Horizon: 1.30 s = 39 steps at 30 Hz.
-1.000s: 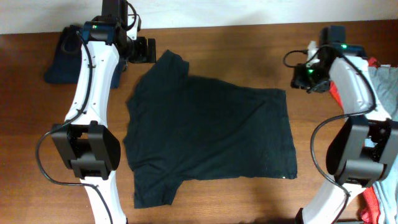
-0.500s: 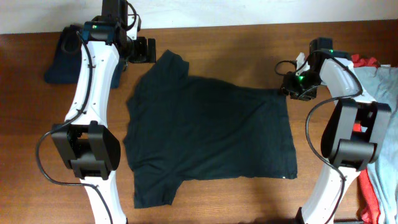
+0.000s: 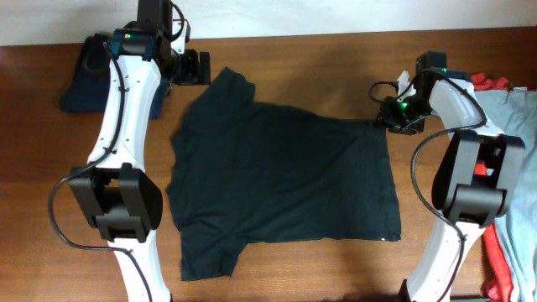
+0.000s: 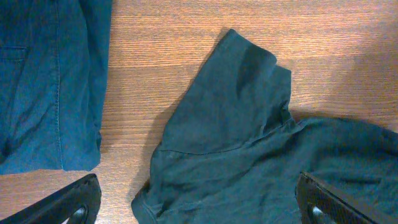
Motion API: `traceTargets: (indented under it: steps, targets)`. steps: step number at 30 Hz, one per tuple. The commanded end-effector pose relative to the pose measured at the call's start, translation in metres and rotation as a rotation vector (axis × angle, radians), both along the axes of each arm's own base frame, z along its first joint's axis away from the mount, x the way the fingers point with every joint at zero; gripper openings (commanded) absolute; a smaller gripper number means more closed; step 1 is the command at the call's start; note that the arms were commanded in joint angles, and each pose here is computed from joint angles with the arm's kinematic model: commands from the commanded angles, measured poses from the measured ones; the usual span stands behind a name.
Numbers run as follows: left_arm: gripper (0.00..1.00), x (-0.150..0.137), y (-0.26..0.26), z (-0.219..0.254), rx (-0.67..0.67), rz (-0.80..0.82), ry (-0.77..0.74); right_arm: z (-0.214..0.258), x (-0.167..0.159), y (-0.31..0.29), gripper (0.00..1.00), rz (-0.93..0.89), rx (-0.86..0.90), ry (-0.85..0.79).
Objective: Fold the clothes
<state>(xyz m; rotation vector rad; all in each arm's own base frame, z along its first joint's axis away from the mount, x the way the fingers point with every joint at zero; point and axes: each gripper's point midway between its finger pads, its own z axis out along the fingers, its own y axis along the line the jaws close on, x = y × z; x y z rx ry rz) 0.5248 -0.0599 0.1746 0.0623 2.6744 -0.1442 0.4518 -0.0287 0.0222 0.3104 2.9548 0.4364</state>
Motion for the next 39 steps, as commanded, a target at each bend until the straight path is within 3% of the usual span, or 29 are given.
traceTargets:
  steps: [1, 5, 9, 14, 21, 27, 31, 36, 39]
  targets:
    - [0.99, 0.000, 0.001, 0.001, -0.010, 0.000, 0.000, -0.016, -0.004, 0.006, 0.46, -0.001, 0.023, 0.039]
    - [0.99, 0.000, 0.001, 0.001, -0.009, 0.000, 0.000, -0.017, -0.003, 0.006, 0.42, -0.001, 0.023, 0.036]
    - [0.99, 0.000, 0.001, 0.001, -0.009, -0.001, 0.000, -0.016, -0.003, 0.008, 0.29, 0.001, 0.038, 0.033]
    - [0.99, 0.000, 0.001, 0.001, -0.009, -0.001, 0.000, -0.014, 0.000, 0.009, 0.04, 0.001, 0.048, 0.020]
    - [0.99, 0.000, 0.001, 0.001, -0.009, 0.000, 0.000, 0.014, 0.022, 0.013, 0.04, 0.005, 0.102, -0.064]
    - [0.99, 0.000, 0.001, 0.001, -0.009, -0.001, 0.000, 0.020, 0.042, -0.005, 0.05, -0.006, -0.002, -0.137]
    - [0.99, 0.000, 0.001, 0.001, -0.009, -0.001, 0.000, 0.015, 0.046, -0.018, 0.16, -0.020, -0.085, -0.148]
    - [0.99, 0.000, 0.001, 0.001, -0.009, 0.000, 0.000, 0.006, 0.053, -0.029, 0.53, -0.033, -0.145, -0.168]
    - [0.99, 0.000, 0.001, 0.001, -0.009, -0.001, 0.000, 0.024, 0.059, -0.026, 0.59, 0.000, -0.131, -0.210]
